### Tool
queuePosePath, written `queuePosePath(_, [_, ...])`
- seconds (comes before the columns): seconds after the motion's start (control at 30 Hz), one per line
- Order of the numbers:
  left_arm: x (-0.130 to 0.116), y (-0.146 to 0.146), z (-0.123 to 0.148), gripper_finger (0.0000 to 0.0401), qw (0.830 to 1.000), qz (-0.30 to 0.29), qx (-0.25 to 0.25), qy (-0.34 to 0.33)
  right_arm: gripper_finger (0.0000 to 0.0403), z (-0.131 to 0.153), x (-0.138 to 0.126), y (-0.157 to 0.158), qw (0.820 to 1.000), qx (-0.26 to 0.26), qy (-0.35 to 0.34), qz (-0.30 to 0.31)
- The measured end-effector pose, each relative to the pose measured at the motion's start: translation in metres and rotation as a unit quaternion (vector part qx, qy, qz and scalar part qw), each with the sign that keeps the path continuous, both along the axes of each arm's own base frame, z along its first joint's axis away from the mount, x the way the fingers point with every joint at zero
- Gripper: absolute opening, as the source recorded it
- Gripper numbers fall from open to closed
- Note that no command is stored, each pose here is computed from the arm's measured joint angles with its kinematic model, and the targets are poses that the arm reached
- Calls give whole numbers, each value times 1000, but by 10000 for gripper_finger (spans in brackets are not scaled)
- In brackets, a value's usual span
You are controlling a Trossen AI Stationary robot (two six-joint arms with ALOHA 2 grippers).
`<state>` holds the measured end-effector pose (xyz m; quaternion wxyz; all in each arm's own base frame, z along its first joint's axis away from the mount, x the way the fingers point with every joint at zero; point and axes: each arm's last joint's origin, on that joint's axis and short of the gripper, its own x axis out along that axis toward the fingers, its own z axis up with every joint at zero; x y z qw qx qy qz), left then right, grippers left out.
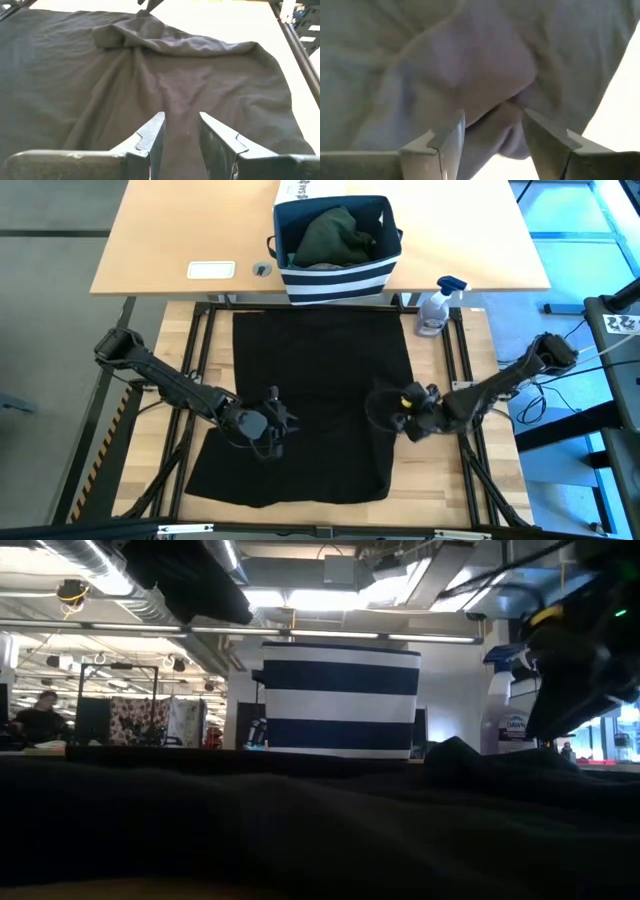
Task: Fold Laundry from Bin
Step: Fold the black shirt
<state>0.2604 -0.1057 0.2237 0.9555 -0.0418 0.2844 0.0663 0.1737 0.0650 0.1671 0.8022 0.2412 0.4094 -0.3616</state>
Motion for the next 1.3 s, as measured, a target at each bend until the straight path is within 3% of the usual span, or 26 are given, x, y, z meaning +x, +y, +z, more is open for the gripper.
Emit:
queuePosePath(0.23, [0, 0, 0, 110, 1000, 0, -2, -1, 198, 1, 19, -36, 999, 30, 25, 26])
queuePosePath(0.37, [0, 0, 1, 110, 1000, 0, -4, -4, 198, 4, 29, -53, 998, 20, 12, 63])
queuePosePath(0.57, [1, -1, 2, 110, 1000, -2, -7, -9, 198, 0, 38, -78, 992, 49, -49, 107])
queuePosePath(0.77, [1, -1, 2, 110, 1000, -2, -8, -11, 198, -25, 21, -95, 988, 82, -91, 93])
queuePosePath(0.97, [1, -1, 2, 110, 1000, -8, 3, -10, 198, -29, 0, -93, 986, 94, -111, 78])
queuePosePath(1.3, [3, 3, 3, 110, 1000, -1, 2, -13, 198, -34, -14, -93, 993, 91, -56, 40])
